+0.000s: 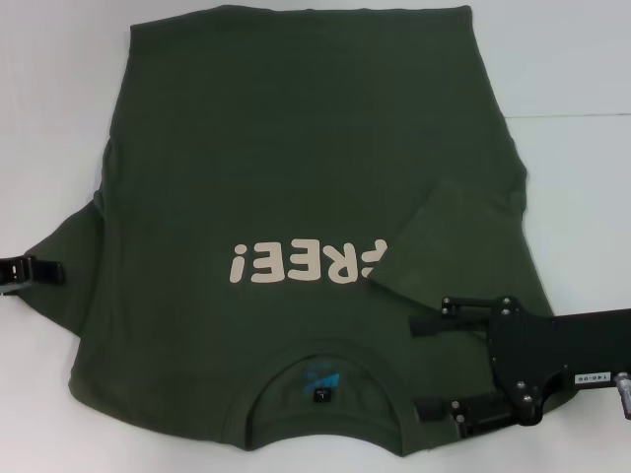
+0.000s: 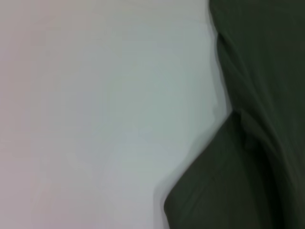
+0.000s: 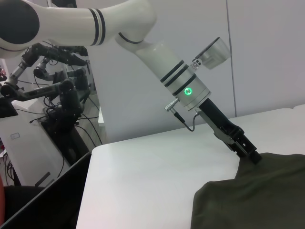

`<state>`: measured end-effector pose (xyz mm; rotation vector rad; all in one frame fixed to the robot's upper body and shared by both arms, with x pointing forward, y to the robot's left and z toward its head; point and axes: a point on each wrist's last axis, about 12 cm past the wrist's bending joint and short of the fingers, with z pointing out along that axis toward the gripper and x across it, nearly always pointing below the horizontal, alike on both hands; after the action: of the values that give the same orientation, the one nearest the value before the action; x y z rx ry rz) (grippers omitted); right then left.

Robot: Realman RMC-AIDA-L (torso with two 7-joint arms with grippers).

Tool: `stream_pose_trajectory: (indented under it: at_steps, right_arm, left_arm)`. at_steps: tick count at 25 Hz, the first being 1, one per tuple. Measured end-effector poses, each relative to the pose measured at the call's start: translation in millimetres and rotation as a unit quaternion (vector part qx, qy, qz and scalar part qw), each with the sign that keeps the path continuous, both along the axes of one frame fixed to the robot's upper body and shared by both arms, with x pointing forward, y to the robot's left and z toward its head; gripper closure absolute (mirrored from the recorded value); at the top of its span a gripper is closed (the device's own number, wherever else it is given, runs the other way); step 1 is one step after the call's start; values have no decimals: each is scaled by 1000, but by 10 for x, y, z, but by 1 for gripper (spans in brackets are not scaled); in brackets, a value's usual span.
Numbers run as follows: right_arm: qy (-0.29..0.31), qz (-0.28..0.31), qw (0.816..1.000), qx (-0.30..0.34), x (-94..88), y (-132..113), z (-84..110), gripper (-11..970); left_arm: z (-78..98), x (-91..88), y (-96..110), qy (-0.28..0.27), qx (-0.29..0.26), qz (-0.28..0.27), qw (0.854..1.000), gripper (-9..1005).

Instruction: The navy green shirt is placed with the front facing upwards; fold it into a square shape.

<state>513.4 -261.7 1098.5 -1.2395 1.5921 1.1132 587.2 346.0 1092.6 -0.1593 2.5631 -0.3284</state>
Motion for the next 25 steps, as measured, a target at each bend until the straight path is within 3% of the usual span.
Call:
stream_pose_trajectory:
  at_steps: [12,22,25]
  right_arm:
    - [4,-1,1000,2,-10,3,-17,44]
    - [7,0,1000,3,-17,2,-18,43]
    - [10,-1,1000,4,-17,-1,-17,43]
  left_arm:
    - [-8,5,-7,1,11,-4,1000,648]
    - [-61,10,-7,4,30,-1,1000,658]
    - [-71,15,-23,5,31,-3,1000,736]
